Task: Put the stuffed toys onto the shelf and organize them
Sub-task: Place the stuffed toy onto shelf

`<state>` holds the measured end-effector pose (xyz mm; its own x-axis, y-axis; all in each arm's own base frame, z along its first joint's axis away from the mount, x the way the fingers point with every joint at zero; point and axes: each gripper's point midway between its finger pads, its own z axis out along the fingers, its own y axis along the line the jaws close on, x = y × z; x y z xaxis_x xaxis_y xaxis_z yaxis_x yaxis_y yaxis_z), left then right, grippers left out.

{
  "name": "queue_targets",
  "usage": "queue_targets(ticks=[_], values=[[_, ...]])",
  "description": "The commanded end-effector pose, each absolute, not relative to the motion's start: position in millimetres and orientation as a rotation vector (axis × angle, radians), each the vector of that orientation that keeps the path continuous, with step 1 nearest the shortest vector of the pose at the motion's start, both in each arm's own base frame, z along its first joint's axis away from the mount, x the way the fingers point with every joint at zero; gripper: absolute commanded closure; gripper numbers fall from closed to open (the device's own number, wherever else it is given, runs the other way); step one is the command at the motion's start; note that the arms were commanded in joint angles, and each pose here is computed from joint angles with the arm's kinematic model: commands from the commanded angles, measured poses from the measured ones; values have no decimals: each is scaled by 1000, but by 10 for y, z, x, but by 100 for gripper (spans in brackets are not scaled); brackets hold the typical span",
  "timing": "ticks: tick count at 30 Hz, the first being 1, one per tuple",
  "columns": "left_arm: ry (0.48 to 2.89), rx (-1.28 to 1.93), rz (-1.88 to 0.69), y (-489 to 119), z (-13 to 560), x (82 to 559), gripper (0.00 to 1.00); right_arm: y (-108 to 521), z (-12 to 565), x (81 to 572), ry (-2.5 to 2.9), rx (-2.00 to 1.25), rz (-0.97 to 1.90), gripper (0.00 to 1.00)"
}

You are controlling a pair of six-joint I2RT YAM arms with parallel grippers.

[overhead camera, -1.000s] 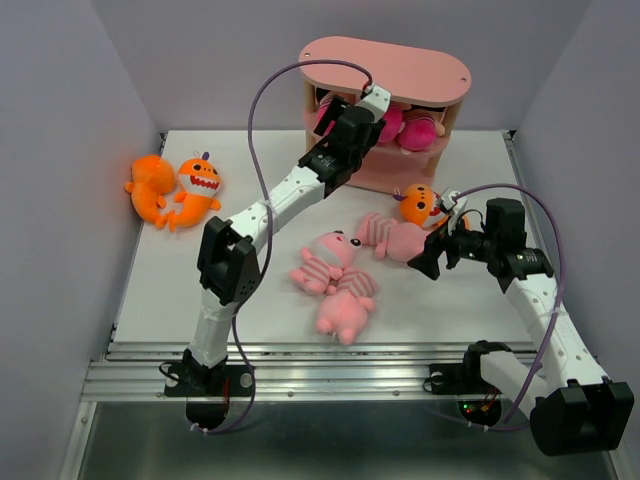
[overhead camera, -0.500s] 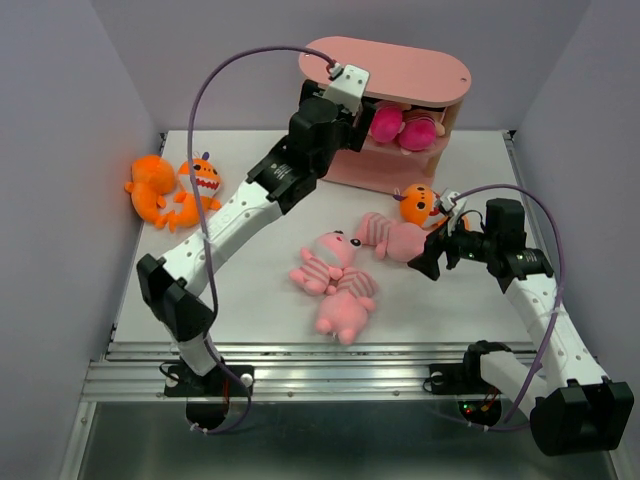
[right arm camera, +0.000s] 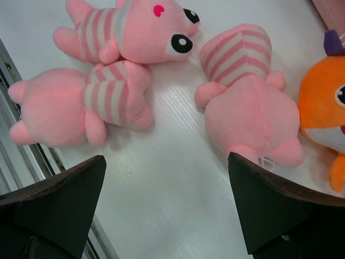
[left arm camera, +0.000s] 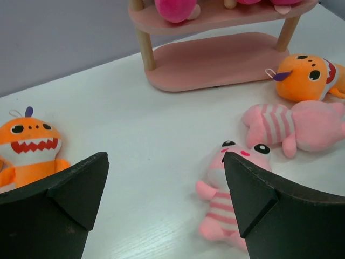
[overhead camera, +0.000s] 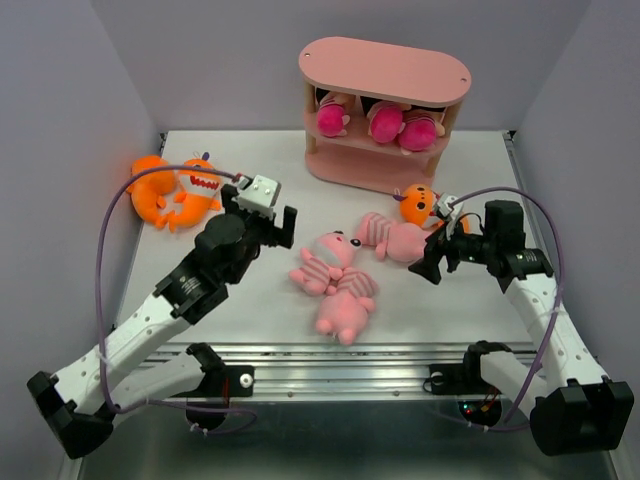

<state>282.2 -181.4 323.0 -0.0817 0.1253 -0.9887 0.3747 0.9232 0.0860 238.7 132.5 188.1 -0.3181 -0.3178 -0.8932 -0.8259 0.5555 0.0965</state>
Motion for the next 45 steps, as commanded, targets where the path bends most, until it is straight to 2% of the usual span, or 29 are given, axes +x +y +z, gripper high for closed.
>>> queue_targets(ticks=[1,5,12,21,24,27,28,31,34,38,41,45], values=[[1551,284,-310,-1623,3205,2623,1,1203,2049,2562,1907,-908,601,0],[1517,254,-351,-1560,3149,2537,1,1057,2183,2818,1968,-810,508,0],[1634,291,-255,-1485,2862,2590,1,898,2254,3217,2030,-681,496,0],[1670,319,-238,-1488,2759,2578,1,826,2387,3609,1913,-703,468,3],[1663,321,-246,-1494,2767,2570,1,950,2564,3627,1854,-726,551,9],[1666,321,-236,-1491,2751,2583,1,1037,2886,3729,1822,-670,634,20],[1670,324,-233,-1493,2739,2586,1,1048,2971,3735,1810,-659,643,20],[1681,329,-215,-1486,2704,2607,1,1198,3169,3859,1774,-612,669,33],[1688,325,-198,-1465,2677,2625,1,1361,3322,3915,1746,-584,703,40],[1696,317,-170,-1425,2645,2651,1,1469,3516,4136,1733,-490,734,63],[1698,325,-167,-1426,2632,2658,1,1420,3648,4320,1687,-420,671,71],[1702,344,-165,-1440,2595,2667,1,1452,3766,4518,1647,-381,610,76]])
